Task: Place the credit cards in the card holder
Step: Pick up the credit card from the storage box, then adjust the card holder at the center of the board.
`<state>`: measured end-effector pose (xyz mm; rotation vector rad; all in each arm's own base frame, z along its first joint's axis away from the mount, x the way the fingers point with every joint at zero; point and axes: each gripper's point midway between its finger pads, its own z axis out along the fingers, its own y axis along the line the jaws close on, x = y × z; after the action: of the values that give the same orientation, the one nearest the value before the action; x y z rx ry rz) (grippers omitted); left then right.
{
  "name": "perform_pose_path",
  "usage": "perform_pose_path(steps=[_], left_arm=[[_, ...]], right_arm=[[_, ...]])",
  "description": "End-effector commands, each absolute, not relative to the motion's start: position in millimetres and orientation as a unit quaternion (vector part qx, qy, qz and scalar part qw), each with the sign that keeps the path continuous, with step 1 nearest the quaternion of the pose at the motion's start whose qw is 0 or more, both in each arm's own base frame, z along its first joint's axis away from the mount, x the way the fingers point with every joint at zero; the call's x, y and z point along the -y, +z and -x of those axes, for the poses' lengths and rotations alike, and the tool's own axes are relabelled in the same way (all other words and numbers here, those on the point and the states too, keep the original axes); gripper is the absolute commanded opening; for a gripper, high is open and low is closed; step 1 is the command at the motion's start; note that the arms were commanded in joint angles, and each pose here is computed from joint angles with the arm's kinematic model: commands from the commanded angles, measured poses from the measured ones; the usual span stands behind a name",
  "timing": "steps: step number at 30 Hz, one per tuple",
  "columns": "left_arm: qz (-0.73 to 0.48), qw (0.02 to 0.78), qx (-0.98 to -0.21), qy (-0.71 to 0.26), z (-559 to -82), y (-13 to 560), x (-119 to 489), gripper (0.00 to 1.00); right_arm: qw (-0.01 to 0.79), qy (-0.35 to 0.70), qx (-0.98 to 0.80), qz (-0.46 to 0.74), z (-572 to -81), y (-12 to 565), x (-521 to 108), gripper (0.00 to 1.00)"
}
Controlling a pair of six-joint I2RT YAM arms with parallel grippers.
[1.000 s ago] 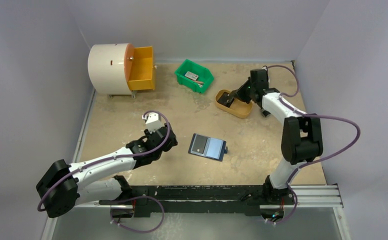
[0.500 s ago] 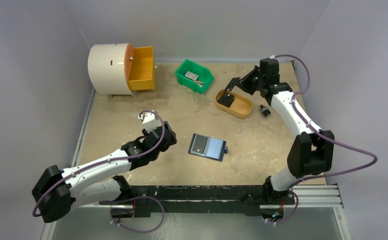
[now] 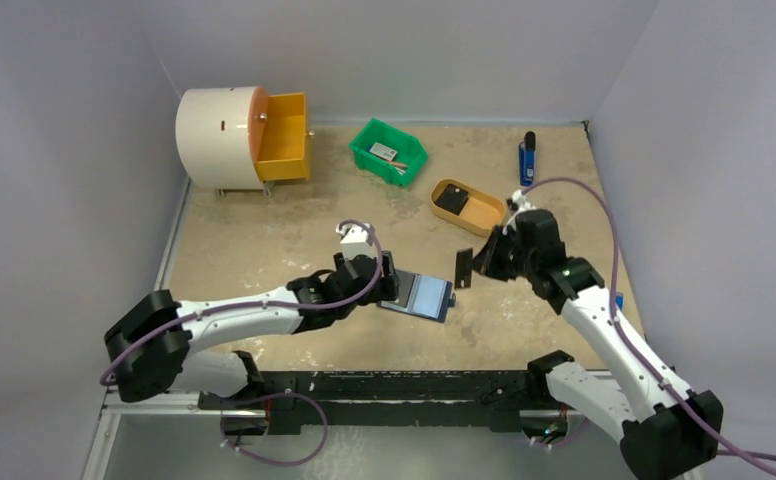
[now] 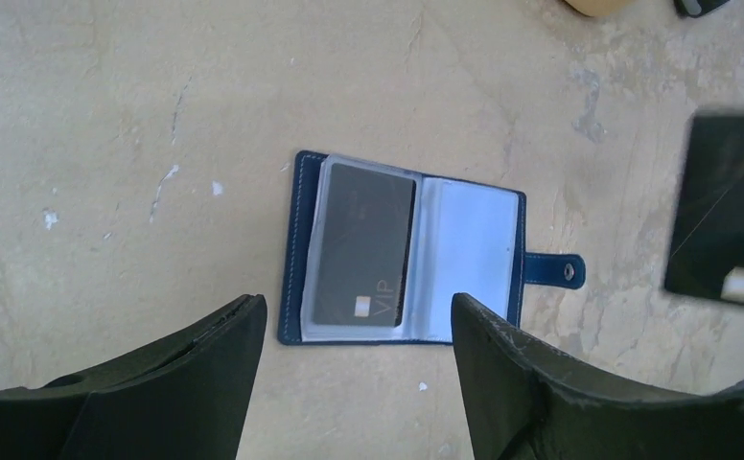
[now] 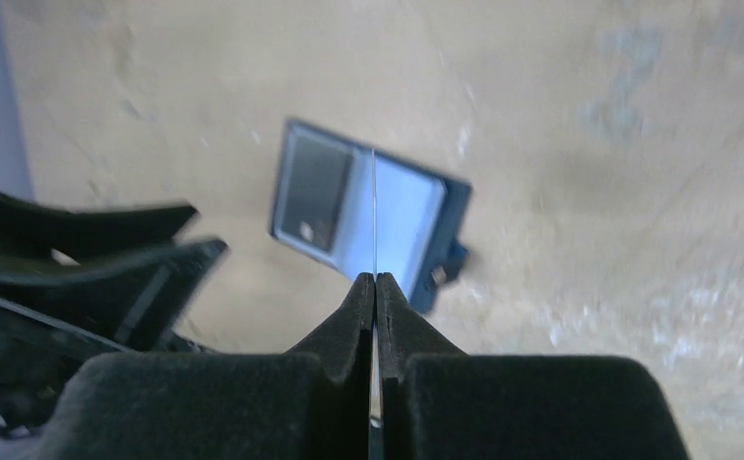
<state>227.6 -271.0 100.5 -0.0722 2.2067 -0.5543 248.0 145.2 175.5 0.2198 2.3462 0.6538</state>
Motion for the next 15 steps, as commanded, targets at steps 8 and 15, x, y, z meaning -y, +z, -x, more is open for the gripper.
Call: perform_pose_path(steps=[8, 15], left_arm=[[0.081, 0.444, -0.880, -0.148, -255.7, 93.2, 258.7, 0.65], [0.103, 0.437, -0.882, -0.145, -251.2, 86.3, 239.4, 0.64]], right_arm=[[0.227, 0.391, -0.891, -0.031, -182.8, 122.0, -189.3, 0.00], [0.149, 0.406, -0.899, 0.076, -148.5, 111.5, -219.3, 0.00]])
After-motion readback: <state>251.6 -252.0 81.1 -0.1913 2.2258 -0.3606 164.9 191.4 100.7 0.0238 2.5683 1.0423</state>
